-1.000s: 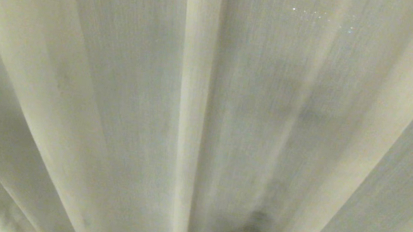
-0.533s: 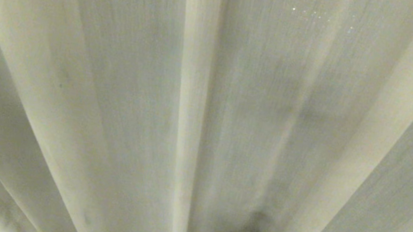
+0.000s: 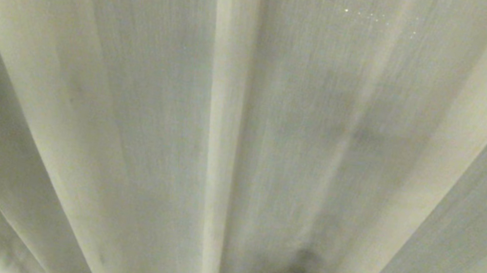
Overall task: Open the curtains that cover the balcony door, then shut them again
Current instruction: Close the outer curtains on both sides
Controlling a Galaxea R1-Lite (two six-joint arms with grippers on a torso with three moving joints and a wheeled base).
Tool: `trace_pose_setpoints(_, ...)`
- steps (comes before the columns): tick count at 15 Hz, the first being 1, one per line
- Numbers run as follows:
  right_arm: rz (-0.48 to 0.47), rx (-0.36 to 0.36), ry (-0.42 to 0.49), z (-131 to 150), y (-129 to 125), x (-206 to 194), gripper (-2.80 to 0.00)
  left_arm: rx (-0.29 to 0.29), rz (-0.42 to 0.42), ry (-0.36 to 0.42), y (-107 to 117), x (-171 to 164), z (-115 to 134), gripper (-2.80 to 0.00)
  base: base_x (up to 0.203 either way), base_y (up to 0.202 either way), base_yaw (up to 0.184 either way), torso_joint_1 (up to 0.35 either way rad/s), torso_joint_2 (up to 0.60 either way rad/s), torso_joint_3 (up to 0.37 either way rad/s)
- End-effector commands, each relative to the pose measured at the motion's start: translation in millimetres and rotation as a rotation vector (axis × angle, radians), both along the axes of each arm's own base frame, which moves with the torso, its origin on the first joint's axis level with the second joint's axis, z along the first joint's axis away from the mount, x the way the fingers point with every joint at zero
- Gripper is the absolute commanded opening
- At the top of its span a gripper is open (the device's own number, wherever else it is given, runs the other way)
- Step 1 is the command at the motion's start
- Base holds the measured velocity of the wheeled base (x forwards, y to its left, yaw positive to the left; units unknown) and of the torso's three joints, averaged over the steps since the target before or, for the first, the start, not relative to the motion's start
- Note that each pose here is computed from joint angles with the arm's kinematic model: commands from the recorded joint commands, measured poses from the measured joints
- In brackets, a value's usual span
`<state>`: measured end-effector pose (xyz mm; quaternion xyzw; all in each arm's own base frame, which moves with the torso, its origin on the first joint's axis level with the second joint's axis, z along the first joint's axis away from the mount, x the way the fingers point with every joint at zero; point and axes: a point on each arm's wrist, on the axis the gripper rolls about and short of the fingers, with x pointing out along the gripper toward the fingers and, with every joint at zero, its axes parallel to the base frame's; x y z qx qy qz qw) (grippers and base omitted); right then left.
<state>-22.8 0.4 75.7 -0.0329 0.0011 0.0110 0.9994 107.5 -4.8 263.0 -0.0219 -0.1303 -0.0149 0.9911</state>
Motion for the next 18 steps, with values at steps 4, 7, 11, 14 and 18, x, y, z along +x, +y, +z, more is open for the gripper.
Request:
trace_pose_setpoints(4, 0.001, 0.000, 0.000, 0, 0, 0, -2.80, 0.010, -0.035, 0.048, -2, 18, -4, -2.80, 0.000, 0.000, 0.000, 0.000, 0.00, 0.000)
trace_pose_setpoints(7, 0.001, -0.002, 0.000, 0, 0, 0, -2.80, 0.011, -0.046, 0.045, -3, 24, -1, -2.80, 0.000, 0.000, 0.000, 0.000, 0.00, 0.000)
trace_pose_setpoints(11, 0.001, -0.002, 0.000, 0, 0, 0, -2.80, 0.014, -0.056, 0.037, -4, 24, 1, -2.80, 0.000, 0.000, 0.000, 0.000, 0.00, 0.000)
trace_pose_setpoints(14, 0.001, -0.001, 0.000, 0, 0, 0, -2.80, 0.012, -0.053, 0.021, -3, 23, 5, -2.80, 0.000, 0.000, 0.000, 0.000, 0.00, 0.000)
trace_pose_setpoints(18, 0.001, -0.001, 0.000, 0, 0, 0, -2.80, 0.004, -0.023, -0.017, -1, 22, 16, -2.80, 0.000, 0.000, 0.000, 0.000, 0.00, 0.000)
